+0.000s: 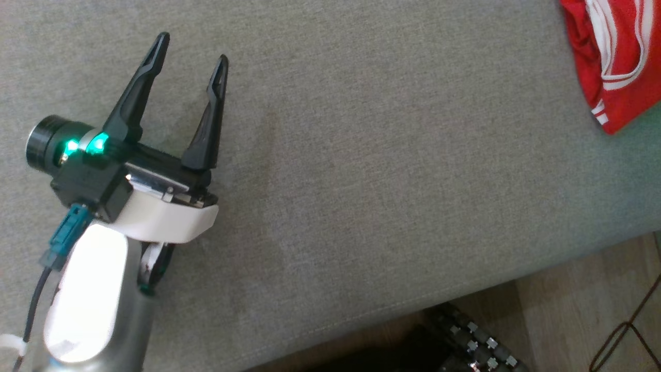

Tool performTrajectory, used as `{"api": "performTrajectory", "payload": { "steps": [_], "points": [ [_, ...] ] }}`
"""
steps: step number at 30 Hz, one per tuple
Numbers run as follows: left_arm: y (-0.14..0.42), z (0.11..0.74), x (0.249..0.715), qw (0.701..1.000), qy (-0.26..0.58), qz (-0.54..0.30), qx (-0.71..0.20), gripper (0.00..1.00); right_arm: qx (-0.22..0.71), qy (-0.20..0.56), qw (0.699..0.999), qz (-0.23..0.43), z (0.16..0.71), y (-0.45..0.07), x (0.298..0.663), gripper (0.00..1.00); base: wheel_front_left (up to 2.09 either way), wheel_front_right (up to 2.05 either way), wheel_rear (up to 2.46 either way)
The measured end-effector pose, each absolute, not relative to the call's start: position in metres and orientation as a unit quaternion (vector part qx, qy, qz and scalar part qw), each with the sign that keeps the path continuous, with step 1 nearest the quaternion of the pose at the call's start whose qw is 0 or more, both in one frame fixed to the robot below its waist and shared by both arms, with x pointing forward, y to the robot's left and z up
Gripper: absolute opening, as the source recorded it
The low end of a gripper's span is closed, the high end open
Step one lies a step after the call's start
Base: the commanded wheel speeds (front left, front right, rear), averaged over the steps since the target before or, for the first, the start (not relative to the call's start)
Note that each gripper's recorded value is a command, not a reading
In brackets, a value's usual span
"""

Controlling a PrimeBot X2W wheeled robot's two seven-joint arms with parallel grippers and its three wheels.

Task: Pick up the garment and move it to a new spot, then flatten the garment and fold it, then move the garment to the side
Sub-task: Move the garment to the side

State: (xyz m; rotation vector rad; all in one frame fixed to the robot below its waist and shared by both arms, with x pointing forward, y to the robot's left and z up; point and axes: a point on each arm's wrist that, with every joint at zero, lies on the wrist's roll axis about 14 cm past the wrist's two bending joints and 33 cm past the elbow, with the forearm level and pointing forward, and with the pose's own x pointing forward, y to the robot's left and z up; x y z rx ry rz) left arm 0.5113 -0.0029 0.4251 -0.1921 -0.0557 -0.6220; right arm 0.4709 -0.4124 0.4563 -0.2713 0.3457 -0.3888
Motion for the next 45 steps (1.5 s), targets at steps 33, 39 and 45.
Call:
{"api": "performTrajectory", "payload": {
  "steps": [33,39,45],
  "points": [
    [0.123,0.497,0.422,0.993,-0.034,-0.098,-0.061,1.0,0.025,0.022,0.999,0.024,0.49,-0.186,0.398,1.0,0.0,0.0,0.0],
    [0.135,0.498,0.389,0.995,-0.026,-0.079,-0.058,1.0,0.037,0.024,0.999,0.032,0.498,-0.179,0.373,1.0,0.0,0.0,0.0],
    [0.139,0.498,0.372,0.995,-0.024,-0.073,-0.055,1.0,0.041,0.013,0.999,0.034,0.51,-0.178,0.36,1.0,0.0,0.0,0.0]
  ]
}}
